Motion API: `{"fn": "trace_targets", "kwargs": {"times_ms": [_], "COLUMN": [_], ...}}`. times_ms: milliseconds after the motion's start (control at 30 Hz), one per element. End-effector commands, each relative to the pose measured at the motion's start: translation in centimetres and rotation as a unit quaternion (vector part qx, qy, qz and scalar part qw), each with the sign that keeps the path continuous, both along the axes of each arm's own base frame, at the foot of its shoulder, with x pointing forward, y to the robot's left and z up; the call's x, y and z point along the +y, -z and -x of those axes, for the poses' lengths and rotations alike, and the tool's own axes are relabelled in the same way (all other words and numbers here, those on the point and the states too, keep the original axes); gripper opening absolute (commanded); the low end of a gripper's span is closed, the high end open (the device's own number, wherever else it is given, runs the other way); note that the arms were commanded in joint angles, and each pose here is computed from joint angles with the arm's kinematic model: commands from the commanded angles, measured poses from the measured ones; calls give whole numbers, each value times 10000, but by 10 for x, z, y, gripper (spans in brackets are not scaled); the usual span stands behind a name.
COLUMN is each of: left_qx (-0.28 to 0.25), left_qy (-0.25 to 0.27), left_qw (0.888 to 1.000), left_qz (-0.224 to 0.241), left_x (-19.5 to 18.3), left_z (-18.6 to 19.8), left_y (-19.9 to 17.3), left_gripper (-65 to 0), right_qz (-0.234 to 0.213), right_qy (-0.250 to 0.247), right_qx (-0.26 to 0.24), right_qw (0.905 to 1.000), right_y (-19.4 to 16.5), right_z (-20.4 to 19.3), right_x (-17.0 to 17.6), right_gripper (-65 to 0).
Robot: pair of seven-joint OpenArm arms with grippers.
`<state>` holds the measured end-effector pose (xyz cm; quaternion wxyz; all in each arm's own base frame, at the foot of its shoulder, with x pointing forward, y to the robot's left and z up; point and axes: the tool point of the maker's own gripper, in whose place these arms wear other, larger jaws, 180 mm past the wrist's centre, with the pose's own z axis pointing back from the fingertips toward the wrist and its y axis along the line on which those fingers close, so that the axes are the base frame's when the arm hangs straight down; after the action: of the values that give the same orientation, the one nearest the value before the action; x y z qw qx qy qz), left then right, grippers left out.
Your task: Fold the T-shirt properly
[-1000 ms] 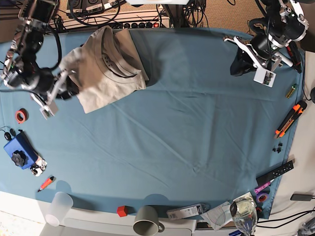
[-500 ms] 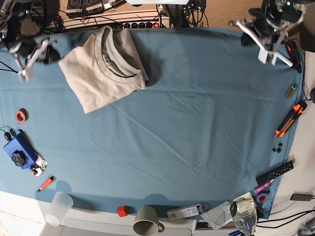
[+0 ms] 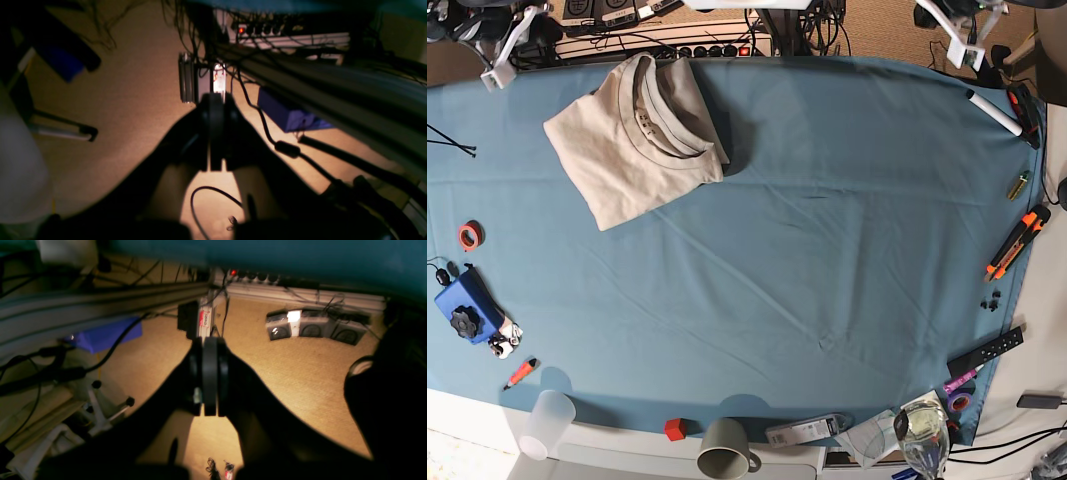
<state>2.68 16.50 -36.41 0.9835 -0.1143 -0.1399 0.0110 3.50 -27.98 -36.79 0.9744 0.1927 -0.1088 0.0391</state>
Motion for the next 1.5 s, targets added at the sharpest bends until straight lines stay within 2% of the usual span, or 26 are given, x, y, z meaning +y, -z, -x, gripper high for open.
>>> {"fn": "trace_targets", "kwargs": {"times_ms": [0,133,200,300,400,567,700,833,967,1100,1267,1467], "left_qx": [35,422,610,873,1144,1395,1485,1555,1654,1608,1472,1257], "left_qy": [-7,-212,-358,-575,-598,-811,-781,-951,-964,-967,-950,-1152], "left_qw": [10000,9988,9974,9944,9914,9858,9832,9801,9797,9815,9845,9847], "left_qz": [12,112,156,161,206,470,713,791,592,370,-11,-370], "left_x": [0,5,8,15,17,15,9,7,16,30,43,42], "left_z": [6,28,39,58,73,81,81,76,73,67,56,51], "left_y": [-1,18,31,50,68,100,127,155,183,207,232,258], "left_gripper": [-650,-650,-650,-650,-650,-650,-650,-650,-650,-650,-650,-650], "right_qz": [17,248,228,150,236,278,184,6,15,210,400,579], "right_qy": [24,249,321,190,-5,-252,-303,-135,176,404,598,603], "right_qx": [7,384,460,577,921,1928,2428,2733,2764,2589,1969,1347], "right_qw": [10000,9986,9982,9980,9955,9805,9694,9618,9609,9648,9778,9874], "right_y": [-1,18,23,29,41,74,103,132,160,186,210,227], "right_z": [4,31,37,41,56,106,132,139,135,124,87,42], "right_x": [1,7,13,22,26,32,40,47,44,34,25,18], "right_gripper": [-650,-650,-650,-650,-650,-650,-650,-650,-650,-650,-650,-650]}}
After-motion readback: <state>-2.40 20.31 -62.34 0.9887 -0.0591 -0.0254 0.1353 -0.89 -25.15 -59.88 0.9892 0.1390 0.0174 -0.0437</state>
